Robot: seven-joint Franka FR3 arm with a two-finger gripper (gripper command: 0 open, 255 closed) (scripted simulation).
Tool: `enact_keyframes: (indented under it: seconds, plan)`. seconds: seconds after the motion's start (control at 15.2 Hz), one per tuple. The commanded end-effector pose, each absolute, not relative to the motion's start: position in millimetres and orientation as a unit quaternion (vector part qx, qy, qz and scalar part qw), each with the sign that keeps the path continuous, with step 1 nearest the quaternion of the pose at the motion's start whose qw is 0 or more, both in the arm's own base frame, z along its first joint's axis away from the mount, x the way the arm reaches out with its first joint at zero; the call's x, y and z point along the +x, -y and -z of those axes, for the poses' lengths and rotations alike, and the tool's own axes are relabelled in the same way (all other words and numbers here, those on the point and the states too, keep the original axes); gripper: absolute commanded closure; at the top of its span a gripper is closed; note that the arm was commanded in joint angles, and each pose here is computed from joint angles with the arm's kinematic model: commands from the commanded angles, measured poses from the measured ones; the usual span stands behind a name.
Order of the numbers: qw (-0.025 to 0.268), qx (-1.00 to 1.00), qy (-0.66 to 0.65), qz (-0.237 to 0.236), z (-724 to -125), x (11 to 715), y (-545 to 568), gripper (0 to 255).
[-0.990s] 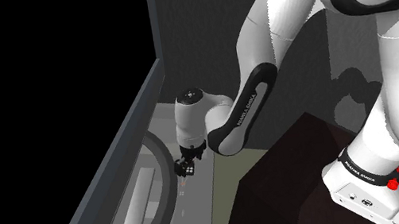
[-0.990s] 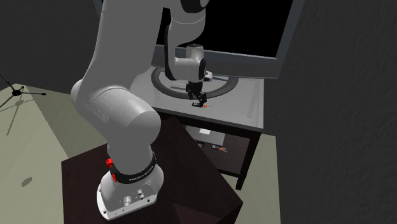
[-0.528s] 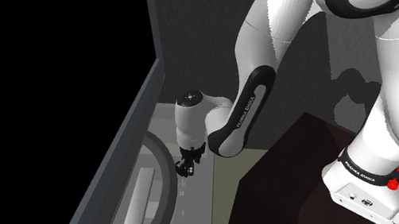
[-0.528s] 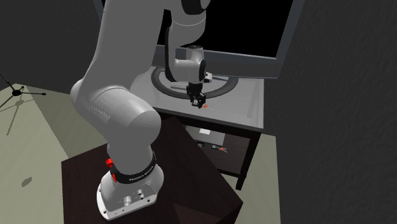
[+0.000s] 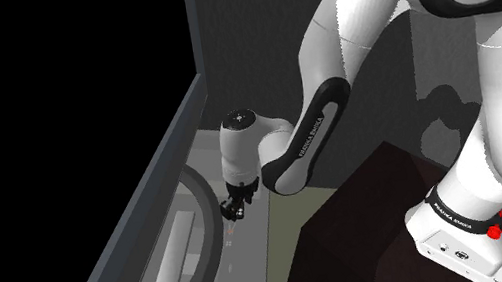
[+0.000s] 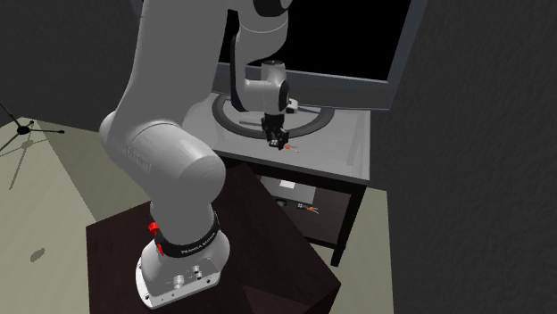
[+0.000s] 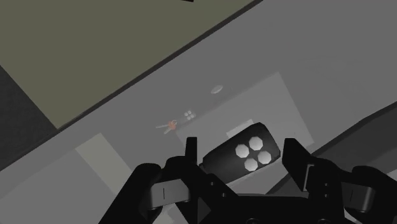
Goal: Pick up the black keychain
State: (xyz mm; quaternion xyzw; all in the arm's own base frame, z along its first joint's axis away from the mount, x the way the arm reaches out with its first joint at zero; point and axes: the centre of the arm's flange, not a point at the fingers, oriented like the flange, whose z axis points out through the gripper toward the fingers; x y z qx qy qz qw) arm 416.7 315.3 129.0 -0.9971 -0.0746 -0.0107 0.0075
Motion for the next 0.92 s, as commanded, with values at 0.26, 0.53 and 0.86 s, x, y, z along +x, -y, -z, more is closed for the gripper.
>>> enact_keyframes:
  seconds: [0.26, 0.53, 0.86]
  plan:
    - [0.007, -0.997, 0.075, 0.011, -160.6, 416.9, -315.5, 255]
    - [0.007, -0.997, 0.075, 0.011, -181.8, 416.9, -315.5, 255]
    - [0.007, -0.997, 0.075, 0.011, -198.4, 416.9, -315.5, 255]
